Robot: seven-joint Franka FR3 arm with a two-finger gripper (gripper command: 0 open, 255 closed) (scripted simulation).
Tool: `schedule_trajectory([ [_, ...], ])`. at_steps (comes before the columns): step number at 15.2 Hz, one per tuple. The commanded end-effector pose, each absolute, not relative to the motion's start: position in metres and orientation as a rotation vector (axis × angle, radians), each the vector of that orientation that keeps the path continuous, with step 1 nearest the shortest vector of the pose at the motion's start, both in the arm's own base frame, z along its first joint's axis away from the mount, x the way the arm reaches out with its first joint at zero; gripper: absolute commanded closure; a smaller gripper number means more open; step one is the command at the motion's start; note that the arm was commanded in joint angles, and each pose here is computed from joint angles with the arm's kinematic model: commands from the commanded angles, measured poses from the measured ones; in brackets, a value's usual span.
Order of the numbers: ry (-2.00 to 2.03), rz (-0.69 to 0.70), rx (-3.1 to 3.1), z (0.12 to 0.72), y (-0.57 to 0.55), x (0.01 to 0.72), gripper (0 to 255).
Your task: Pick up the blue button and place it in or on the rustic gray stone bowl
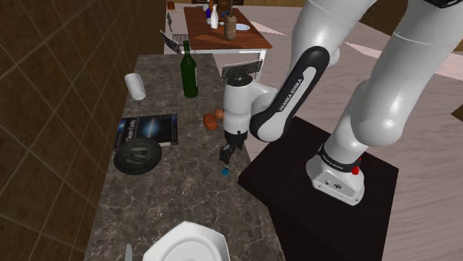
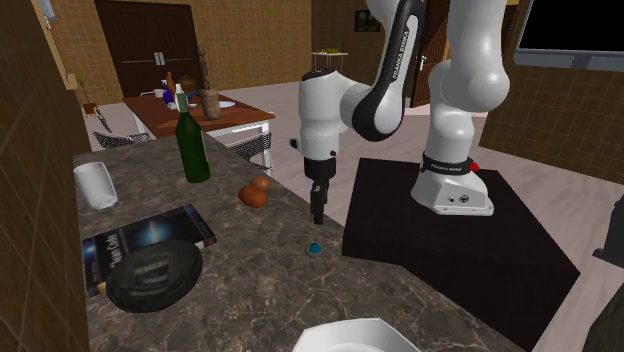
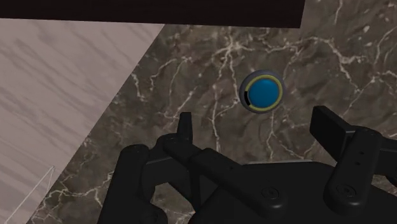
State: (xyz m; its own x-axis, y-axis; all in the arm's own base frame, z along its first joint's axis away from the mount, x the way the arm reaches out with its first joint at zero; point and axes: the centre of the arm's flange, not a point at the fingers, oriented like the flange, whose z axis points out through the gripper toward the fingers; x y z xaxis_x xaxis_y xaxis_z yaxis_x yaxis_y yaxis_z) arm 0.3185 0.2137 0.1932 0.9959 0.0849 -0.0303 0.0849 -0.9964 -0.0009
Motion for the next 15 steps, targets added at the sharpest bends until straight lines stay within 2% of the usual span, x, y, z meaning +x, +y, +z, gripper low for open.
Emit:
schedule_trajectory([
  [1, 0.149, -0.028, 3.146, 0.172, 0.229, 0.321, 0],
  [11, 0.167, -0.005, 3.153, 0.109, 0.25, 0.325, 0],
  [15, 0.167, -0.005, 3.153, 0.106, 0.25, 0.325, 0],
])
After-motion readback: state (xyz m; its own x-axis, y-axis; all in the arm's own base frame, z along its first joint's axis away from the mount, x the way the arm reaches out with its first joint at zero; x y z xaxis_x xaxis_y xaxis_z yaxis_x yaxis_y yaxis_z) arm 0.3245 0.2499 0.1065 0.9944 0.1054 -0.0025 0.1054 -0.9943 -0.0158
